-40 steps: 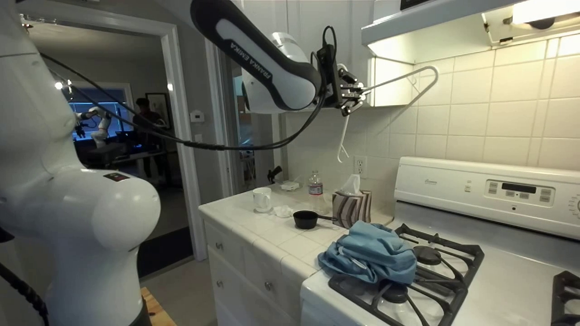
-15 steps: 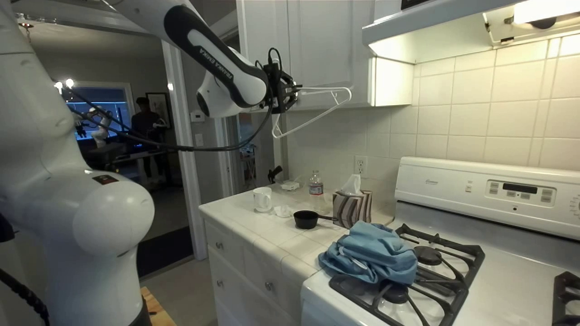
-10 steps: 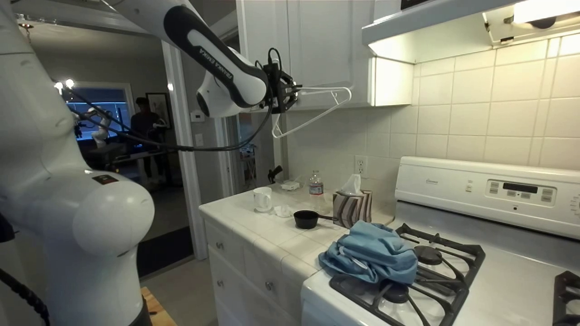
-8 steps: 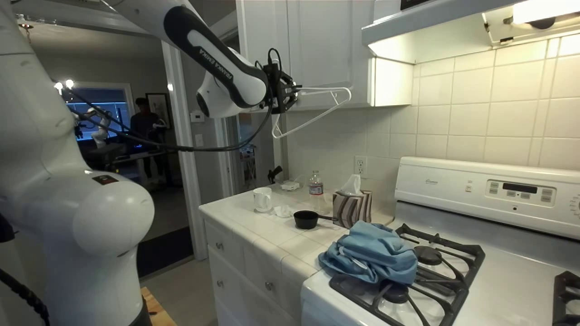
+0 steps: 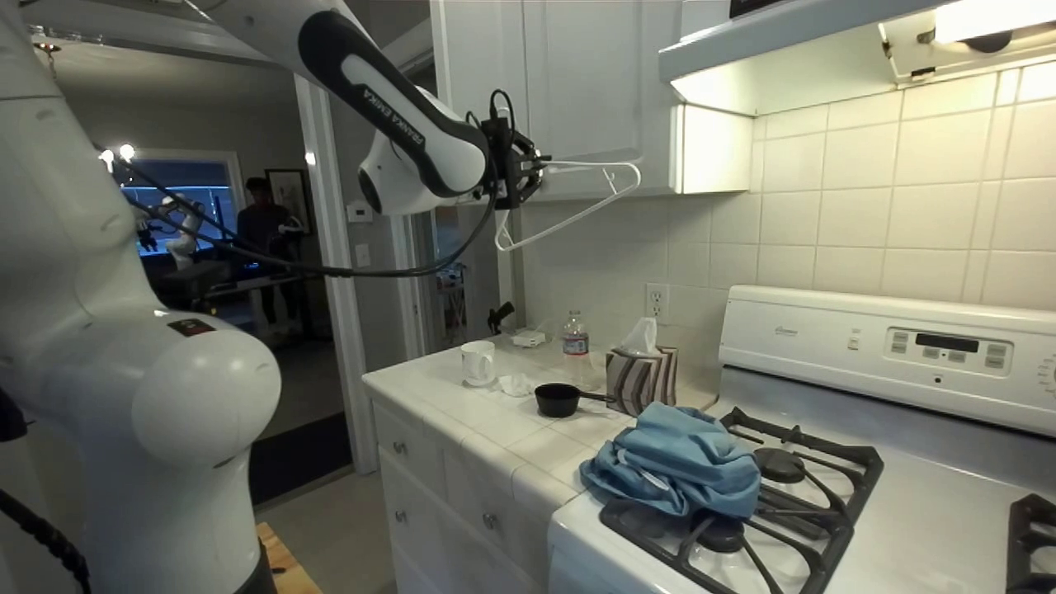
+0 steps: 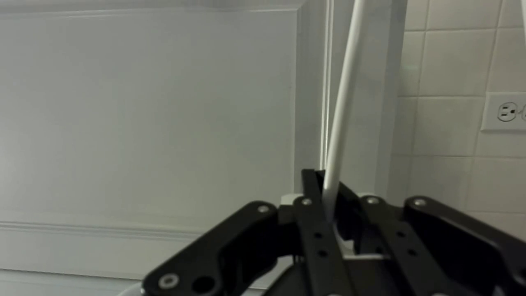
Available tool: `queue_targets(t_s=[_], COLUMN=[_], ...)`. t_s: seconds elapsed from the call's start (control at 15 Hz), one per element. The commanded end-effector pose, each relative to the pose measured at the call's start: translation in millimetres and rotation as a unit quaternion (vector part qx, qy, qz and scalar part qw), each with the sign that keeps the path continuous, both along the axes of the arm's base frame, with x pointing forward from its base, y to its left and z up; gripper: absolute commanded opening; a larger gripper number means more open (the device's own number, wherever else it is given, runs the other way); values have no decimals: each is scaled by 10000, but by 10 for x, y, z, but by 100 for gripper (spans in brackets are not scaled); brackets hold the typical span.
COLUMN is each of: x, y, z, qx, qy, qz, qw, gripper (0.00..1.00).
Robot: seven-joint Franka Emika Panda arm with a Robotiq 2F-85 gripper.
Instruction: Put the hanger on the knob of the top right cabinet door
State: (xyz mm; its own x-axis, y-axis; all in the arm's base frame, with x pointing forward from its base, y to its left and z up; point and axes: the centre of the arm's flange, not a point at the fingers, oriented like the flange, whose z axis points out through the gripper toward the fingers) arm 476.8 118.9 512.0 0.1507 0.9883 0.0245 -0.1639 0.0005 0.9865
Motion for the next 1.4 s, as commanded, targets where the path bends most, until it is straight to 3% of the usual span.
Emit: queue_targets(t_s=[0.0,0.33,0.73,1.0,1.33], x=[9,107,251,427,867], y=[-183,-178,-325,-454,-501], z=[-66,-96,-334,-305,-170], qx=[370,1033,1747,1894,1993], qy=[-64,-106,419,709,1084], qz=[29,223,342,315,491], qw=[9993,9943,9831,9788,9727], gripper=[2,2,2,2,2])
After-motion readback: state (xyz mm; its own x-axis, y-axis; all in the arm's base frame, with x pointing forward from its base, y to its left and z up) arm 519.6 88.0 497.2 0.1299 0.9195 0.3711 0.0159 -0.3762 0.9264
